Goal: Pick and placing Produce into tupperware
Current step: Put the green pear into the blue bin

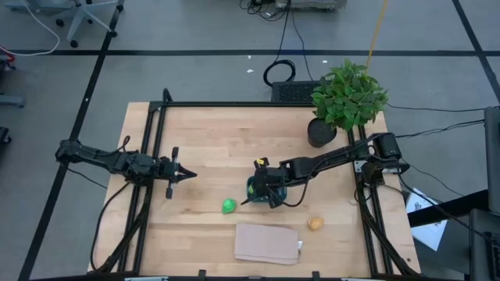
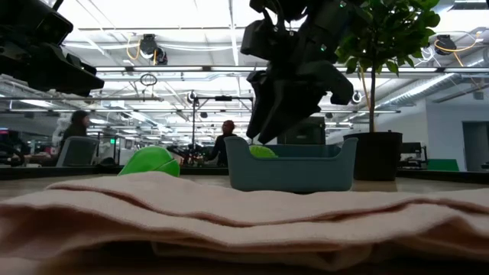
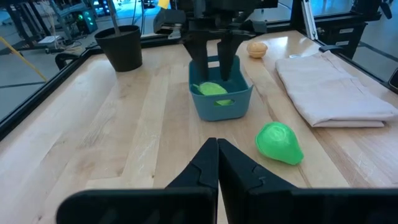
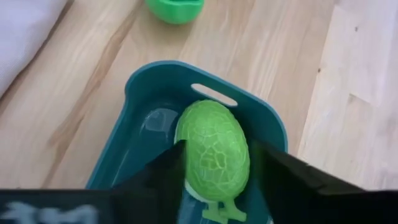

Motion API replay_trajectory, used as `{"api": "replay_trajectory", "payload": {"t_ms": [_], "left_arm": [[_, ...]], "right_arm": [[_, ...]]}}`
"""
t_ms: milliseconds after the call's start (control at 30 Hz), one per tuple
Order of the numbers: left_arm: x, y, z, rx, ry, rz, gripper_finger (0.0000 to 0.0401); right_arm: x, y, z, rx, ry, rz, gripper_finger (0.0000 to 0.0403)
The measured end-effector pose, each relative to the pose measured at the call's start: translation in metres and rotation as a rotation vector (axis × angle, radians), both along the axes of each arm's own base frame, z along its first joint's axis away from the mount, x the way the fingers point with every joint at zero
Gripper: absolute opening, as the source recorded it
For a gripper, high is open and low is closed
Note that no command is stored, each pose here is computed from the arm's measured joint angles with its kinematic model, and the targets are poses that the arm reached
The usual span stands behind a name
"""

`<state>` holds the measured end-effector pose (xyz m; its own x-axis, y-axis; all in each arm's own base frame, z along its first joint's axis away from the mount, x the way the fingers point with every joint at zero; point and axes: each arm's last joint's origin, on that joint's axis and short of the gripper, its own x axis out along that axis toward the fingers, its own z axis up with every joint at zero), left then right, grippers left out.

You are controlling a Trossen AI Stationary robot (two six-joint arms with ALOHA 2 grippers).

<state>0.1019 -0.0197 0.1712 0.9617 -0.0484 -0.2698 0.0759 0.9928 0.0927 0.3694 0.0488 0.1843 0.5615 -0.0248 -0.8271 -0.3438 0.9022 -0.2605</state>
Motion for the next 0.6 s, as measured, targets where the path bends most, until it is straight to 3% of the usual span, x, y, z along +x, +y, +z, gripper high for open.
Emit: {"api": "replay_trajectory", "payload": {"t_ms": [233, 600], "left_arm": [[0.0, 0.0, 0.0, 0.0, 0.0, 0.0, 0.0003], [0.0, 0.0, 0.0, 0.003, 0.005, 0.0, 0.0003]], "right_arm": [[0.001, 0.0, 0.0, -0.009, -0.007, 0.016, 0.0015], [-0.009, -0.001, 0.03, 0.015, -0.083, -0.007, 0.0002]]}}
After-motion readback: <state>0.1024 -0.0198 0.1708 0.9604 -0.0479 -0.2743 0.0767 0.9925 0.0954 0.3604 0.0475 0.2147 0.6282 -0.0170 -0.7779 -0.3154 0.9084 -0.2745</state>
